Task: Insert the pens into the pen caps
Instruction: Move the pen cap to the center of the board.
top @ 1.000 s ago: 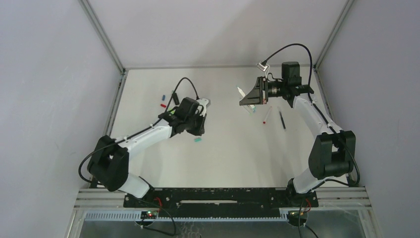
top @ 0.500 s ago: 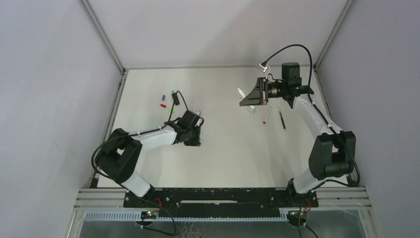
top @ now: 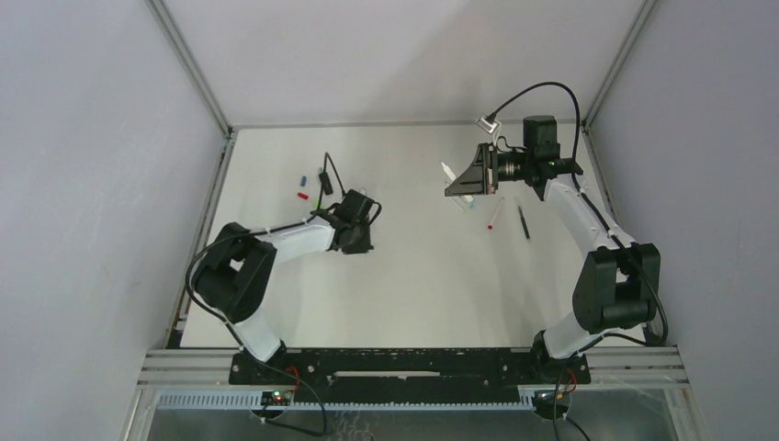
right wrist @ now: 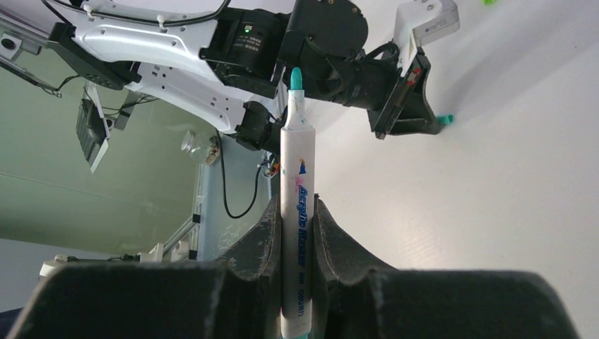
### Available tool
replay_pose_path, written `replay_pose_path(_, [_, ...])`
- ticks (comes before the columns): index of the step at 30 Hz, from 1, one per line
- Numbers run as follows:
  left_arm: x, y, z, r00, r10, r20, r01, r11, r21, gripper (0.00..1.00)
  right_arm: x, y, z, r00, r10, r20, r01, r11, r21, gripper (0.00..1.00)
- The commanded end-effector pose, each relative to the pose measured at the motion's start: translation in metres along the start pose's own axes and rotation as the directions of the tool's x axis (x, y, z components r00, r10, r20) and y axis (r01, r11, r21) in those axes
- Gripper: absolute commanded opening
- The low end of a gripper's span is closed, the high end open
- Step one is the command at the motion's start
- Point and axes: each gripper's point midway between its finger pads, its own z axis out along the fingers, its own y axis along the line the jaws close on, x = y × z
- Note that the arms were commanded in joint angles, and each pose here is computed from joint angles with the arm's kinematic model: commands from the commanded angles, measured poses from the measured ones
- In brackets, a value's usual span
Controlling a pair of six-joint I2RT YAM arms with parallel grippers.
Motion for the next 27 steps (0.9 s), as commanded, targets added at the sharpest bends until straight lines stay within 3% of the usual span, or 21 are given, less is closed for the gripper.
replay_pose_path(1, [0.002,0.030,0.008,0.999,-0.002,-0.047,-0.004,0.992,-0.127,0.00,-0.005,0.015,-0.007,0.997,-0.075,0.016,0.075,0.997,-0.008,0.00])
replay_pose_path(16, [0.008,0.046,0.000,0.997,-0.011,-0.077,-0.002,0.986,-0.165,0.02,-0.006,0.010,-0.008,0.998,-0.059,0.019,0.059,0.998,-0.010,0.00])
replay_pose_path(27, [-0.033,0.061,0.017,0.997,-0.044,-0.058,0.032,0.979,-0.202,0.03,-0.006,0.013,-0.010,0.997,-0.072,0.023,0.072,0.997,-0.003,0.00])
